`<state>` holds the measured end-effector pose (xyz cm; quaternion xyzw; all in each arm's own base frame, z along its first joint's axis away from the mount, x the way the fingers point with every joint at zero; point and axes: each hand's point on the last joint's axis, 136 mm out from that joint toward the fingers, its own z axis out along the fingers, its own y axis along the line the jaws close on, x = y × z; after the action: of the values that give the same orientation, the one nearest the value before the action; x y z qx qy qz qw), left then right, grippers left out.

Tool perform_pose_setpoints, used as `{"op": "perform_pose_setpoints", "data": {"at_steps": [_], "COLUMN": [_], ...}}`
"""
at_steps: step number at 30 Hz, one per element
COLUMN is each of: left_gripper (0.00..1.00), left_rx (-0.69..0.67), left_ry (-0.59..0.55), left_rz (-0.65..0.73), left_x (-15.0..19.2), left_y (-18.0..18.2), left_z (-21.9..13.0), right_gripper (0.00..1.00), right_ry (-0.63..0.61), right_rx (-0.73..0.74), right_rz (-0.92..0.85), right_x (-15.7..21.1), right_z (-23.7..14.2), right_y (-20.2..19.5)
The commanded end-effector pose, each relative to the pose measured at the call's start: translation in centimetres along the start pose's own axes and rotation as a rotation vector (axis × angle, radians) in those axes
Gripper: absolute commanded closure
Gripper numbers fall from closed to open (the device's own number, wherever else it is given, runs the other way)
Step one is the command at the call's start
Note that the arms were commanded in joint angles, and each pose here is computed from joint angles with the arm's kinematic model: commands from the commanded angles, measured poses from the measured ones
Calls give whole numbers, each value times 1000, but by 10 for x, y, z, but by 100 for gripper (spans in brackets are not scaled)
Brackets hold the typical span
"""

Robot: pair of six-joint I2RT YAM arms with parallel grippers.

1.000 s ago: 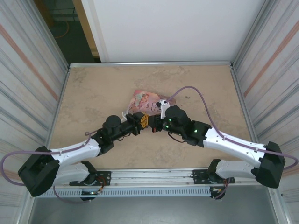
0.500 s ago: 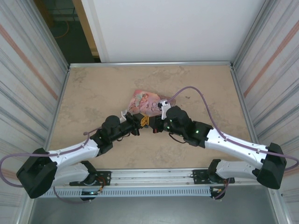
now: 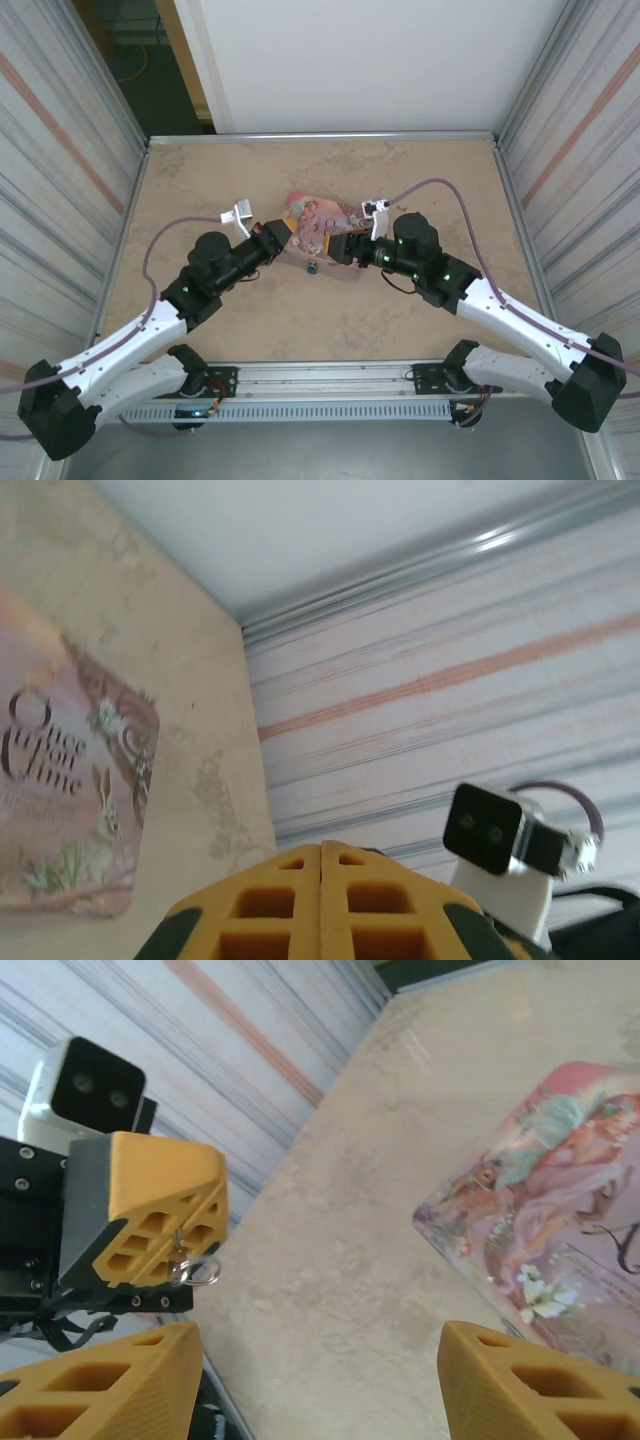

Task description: Unlock the padlock with the key

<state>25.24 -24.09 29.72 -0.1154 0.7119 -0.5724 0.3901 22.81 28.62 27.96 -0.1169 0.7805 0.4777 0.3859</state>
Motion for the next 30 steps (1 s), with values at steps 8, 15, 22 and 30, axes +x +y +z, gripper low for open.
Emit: {"op": "perform_pose_setpoints", "data": {"at_steps": [8,15,22,30], "left_gripper": [100,100,100,100], "left_rx": [95,113,122,134], "left_ry": [-35,-24,-20,-10], "left_rz": [344,320,306,294], "left_x": [-10,-8,-7,-5], "left_y": [-30,-31,-32,-33], "left_z": [-4,0,0,0], "right_gripper": [39,46,52,62], "right_ry": [15,57,67,55], "right_rx": [-336,-362,-344,-314], "right_rz": [-35,-33,-27,-31], "right_x": [-6,7,9,6], "right_z": [6,23,33,36], "right_y": [64,73,70,65]}}
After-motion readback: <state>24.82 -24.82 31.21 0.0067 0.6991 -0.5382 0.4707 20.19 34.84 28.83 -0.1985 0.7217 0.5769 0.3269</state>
